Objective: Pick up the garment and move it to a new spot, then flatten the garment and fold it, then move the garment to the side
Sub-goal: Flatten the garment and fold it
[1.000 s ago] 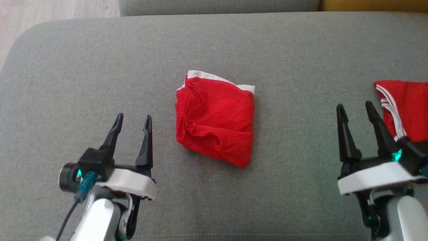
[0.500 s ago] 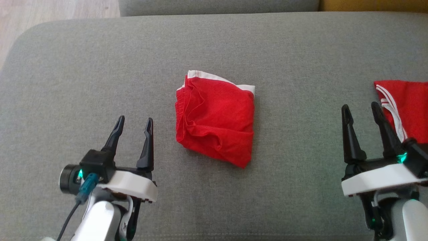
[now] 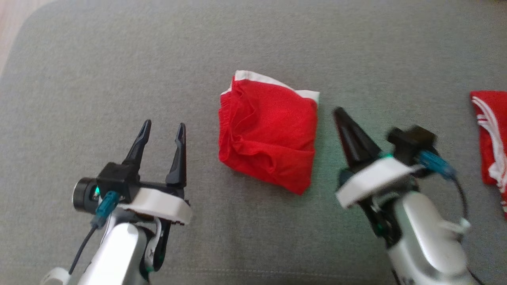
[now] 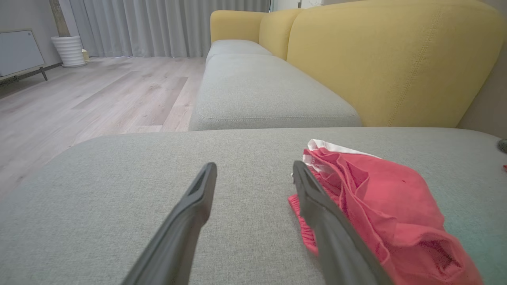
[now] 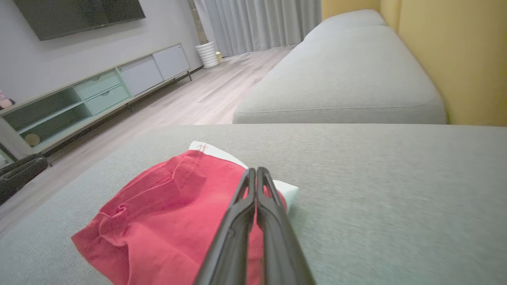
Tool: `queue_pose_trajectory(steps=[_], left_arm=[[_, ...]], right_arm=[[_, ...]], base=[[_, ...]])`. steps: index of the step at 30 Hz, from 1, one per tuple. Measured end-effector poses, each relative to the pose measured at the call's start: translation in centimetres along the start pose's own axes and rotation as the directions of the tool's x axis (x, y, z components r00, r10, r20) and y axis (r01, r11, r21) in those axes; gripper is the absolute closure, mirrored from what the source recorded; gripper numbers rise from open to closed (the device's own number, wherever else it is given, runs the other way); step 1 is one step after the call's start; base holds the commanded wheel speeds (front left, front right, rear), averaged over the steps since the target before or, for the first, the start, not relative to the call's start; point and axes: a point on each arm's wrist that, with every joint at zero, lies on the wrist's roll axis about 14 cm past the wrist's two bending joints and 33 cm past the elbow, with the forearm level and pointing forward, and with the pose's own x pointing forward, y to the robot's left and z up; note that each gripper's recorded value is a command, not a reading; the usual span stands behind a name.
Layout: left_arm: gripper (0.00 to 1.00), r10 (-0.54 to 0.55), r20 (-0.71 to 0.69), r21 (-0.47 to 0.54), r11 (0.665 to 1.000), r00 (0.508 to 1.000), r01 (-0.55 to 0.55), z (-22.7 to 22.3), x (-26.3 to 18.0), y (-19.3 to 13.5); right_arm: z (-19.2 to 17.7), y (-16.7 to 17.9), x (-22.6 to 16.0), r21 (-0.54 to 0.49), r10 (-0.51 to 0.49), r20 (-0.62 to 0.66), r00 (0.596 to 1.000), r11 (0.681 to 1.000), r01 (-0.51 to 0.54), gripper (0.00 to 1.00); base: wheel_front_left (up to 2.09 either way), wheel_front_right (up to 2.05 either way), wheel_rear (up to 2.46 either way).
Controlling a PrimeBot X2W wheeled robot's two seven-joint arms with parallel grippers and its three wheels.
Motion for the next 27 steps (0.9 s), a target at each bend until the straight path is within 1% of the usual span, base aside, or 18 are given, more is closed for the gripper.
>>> queue_pose_trajectory(steps=[3, 6, 12, 15, 18, 19, 20, 24, 27], left_arm=[[0.00, 0.005, -0.004, -0.002, 1.000, 1.000, -0.005, -0.2, 0.3, 0.2], [0.00, 0.015, -0.012, -0.008, 1.000, 1.000, -0.015, -0.6, 0.4, 0.3], [0.00, 0.039, -0.029, -0.009, 0.999, 0.999, -0.039, -1.3, 0.6, 1.3], [0.00, 0.051, -0.038, -0.005, 0.999, 0.998, -0.051, -1.7, 0.8, 1.7], [0.00, 0.056, -0.047, -0.003, 0.998, 0.997, -0.056, -2.1, 0.7, 1.9], [0.00, 0.054, -0.051, -0.005, 0.999, 0.997, -0.054, -2.2, 0.8, 1.8], [0.00, 0.053, -0.052, -0.007, 0.999, 0.997, -0.053, -2.3, 0.8, 1.7], [0.00, 0.044, -0.051, -0.015, 0.999, 0.998, -0.045, -2.3, 1.0, 1.2], [0.00, 0.040, -0.051, -0.016, 0.999, 0.998, -0.041, -2.4, 1.1, 1.1]], right_arm=[[-0.9, 2.5, 2.7, 0.003, 0.097, -0.026, 0.995, 0.995, -0.097, 1.00], [-2.1, 4.1, 4.7, 0.014, 0.160, -0.054, 0.986, 0.987, -0.159, 1.00], [-4.9, 7.9, 7.0, 0.060, 0.293, -0.123, 0.948, 0.956, -0.288, 1.00], [-6.6, 9.8, 7.1, 0.076, 0.355, -0.174, 0.919, 0.935, -0.347, 1.00], [-8.3, 11.7, 6.2, 0.087, 0.414, -0.226, 0.882, 0.910, -0.405, 1.00], [-9.2, 12.7, 5.5, 0.091, 0.446, -0.255, 0.858, 0.894, -0.438, 1.00], [-9.6, 13.1, 5.1, 0.096, 0.458, -0.266, 0.848, 0.888, -0.450, 1.00], [-10.8, 14.0, 4.0, 0.106, 0.489, -0.303, 0.818, 0.870, -0.481, 1.00], [-10.9, 14.1, 4.0, 0.105, 0.496, -0.309, 0.812, 0.866, -0.489, 1.00]], base=[[0.00, 0.00, 0.00], [0.00, 0.00, 0.00], [0.00, 0.00, 0.00], [0.00, 0.00, 0.00], [0.00, 0.00, 0.00], [0.00, 0.00, 0.00], [0.00, 0.00, 0.00], [0.00, 0.00, 0.00], [0.00, 0.00, 0.00]])
